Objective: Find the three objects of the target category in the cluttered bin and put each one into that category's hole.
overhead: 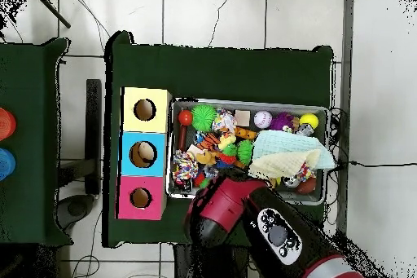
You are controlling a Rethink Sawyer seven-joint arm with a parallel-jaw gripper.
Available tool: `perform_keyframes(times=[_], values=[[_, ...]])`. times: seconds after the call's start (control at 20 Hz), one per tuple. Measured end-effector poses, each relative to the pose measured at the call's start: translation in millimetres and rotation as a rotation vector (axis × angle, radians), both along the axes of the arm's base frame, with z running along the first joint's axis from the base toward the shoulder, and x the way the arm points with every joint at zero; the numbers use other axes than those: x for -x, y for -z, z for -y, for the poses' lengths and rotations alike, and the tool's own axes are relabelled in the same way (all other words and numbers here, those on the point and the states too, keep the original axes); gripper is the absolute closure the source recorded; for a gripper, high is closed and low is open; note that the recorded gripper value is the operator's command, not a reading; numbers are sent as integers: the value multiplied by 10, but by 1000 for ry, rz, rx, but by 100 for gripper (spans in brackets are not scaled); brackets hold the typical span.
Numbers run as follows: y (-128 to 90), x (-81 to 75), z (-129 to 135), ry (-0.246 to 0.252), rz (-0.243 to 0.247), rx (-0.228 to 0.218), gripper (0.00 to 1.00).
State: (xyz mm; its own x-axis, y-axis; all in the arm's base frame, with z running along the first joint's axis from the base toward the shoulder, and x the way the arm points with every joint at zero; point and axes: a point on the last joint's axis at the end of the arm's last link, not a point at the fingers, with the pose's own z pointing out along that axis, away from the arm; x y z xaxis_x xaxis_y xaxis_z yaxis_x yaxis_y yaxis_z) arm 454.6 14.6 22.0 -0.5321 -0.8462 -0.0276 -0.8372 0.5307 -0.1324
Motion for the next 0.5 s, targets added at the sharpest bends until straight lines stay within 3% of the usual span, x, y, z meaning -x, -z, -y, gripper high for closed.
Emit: perform_keyframes(times=[0.3,0.5], values=[[-27,-106,144,-25,19,-23,0],[-48,-170,148,-100,32,-30,0]])
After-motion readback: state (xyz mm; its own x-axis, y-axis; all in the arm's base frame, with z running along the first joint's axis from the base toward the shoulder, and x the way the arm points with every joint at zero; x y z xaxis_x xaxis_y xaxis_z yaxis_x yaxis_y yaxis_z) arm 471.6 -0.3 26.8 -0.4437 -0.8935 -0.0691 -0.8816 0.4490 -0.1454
